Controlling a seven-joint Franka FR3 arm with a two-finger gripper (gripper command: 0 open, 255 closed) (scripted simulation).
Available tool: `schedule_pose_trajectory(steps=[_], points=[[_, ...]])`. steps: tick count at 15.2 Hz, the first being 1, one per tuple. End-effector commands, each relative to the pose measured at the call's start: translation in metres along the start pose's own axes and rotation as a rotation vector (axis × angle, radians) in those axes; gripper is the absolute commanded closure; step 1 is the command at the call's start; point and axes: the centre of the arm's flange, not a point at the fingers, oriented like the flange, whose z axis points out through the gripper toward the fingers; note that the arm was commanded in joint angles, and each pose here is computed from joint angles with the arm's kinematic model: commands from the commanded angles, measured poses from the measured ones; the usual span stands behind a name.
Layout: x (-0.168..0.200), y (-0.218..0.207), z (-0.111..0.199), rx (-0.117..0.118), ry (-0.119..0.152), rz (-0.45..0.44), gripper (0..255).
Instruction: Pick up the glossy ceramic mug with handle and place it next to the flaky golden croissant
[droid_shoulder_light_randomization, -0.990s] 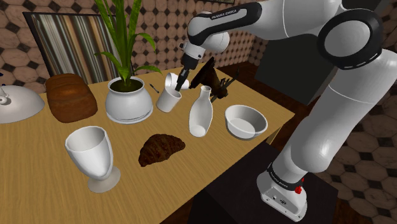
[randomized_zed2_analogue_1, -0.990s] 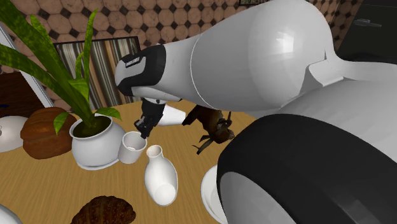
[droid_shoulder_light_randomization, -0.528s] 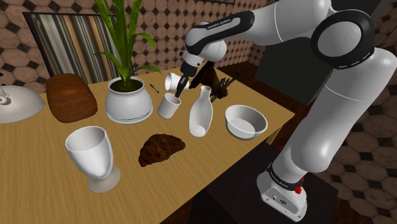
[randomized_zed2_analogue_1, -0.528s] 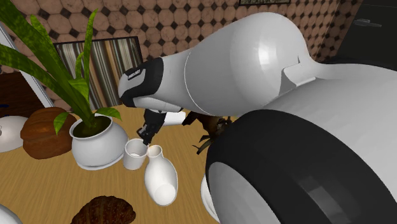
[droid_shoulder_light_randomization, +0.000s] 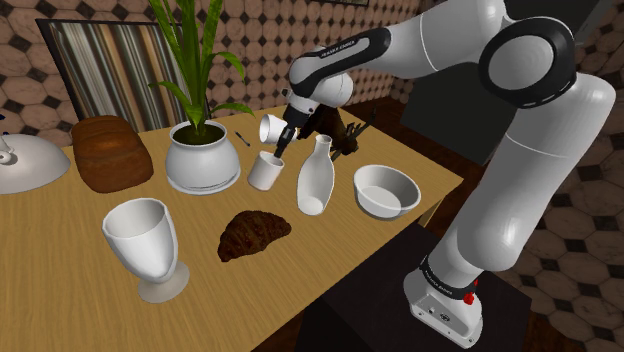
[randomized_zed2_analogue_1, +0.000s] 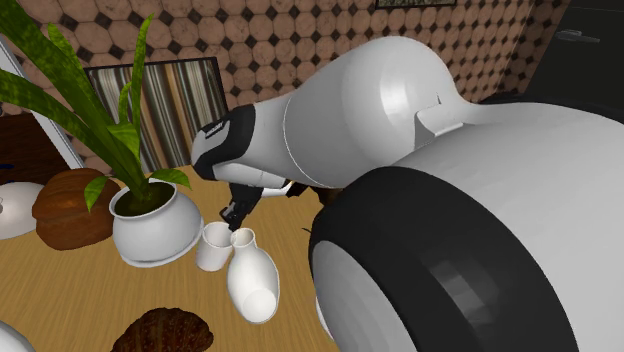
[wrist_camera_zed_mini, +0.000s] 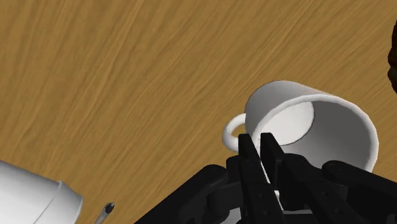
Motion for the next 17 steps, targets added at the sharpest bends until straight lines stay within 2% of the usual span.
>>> schedule_pose_trajectory(steps=[1,2,3,4,9,10,17], points=[[-0.007,-0.001,0.025,0.023,-0.029,-0.002,255],[-0.009,0.0,0.03,0.023,-0.029,-0.002,255],[-0.001,0.01,0.005,-0.039,0.033,0.002,255],[-0.001,0.01,0.005,-0.039,0.033,0.002,0],[0.021,-0.016,-0.001,0.215,-0.037,-0.057,0],[0.023,-0.018,-0.002,0.238,-0.044,-0.063,0],[0.021,-0.027,0.034,0.238,-0.044,-0.063,0]])
